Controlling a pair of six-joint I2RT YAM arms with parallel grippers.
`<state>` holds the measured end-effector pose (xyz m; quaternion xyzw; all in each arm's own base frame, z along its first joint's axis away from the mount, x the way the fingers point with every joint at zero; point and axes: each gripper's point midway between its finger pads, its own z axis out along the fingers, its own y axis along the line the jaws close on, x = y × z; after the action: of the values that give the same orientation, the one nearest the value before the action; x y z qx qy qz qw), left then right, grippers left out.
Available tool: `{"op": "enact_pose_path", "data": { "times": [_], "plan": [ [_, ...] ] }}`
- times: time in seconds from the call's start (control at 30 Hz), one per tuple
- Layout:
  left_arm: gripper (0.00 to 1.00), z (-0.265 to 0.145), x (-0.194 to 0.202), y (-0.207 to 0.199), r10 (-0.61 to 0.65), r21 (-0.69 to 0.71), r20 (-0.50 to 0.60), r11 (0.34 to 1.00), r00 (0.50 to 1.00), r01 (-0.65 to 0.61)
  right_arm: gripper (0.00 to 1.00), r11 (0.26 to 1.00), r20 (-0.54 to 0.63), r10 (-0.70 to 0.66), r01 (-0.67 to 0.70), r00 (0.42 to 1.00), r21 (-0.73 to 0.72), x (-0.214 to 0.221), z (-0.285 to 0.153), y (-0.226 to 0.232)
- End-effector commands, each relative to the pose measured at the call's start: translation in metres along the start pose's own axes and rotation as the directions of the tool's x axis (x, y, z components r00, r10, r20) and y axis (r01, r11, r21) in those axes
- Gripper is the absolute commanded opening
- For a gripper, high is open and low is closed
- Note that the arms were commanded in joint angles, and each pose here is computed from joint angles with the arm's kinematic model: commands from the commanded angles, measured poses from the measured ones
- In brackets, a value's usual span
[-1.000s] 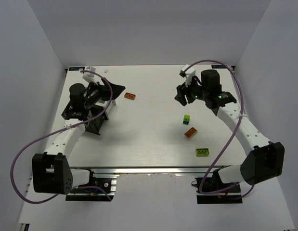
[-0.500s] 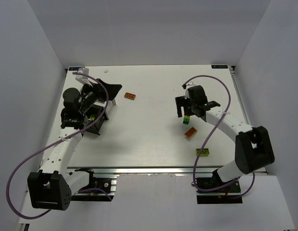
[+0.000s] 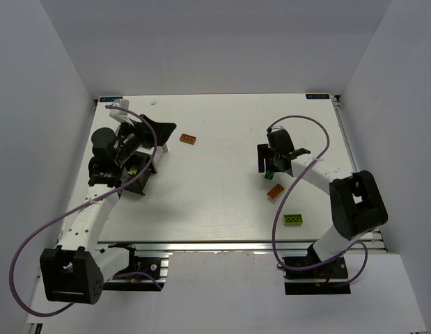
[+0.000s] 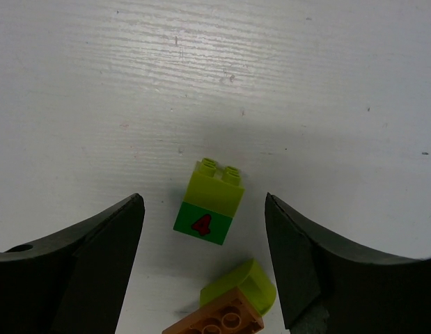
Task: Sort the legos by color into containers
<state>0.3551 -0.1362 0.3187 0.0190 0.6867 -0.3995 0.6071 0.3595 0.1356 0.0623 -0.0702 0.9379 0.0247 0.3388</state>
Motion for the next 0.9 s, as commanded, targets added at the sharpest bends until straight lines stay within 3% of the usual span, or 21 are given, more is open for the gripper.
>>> {"op": "enact_pose_path", "data": {
  "times": [0.0, 0.57, 0.87],
  "plan": [
    [0.98, -0.002, 0.001, 0.002, 0.011, -0.009, 0.003, 1.000, 1.000, -0.011, 0.74, 0.999, -0.005, 0.037, -0.037, 0.999, -0.003, 0.004, 0.007, 0.003],
    [0.98, 0.001, 0.007, 0.011, 0.021, -0.035, -0.019, 0.999, 1.000, -0.022, 0.59, 0.998, -0.073, 0.044, -0.048, 0.996, -0.043, 0.026, 0.015, 0.008],
    [0.98, 0.001, 0.007, 0.011, 0.021, -0.031, -0.019, 0.999, 1.000, -0.022, 0.57, 0.997, -0.089, 0.045, -0.050, 0.995, -0.059, 0.032, 0.018, 0.010]
  ]
}}
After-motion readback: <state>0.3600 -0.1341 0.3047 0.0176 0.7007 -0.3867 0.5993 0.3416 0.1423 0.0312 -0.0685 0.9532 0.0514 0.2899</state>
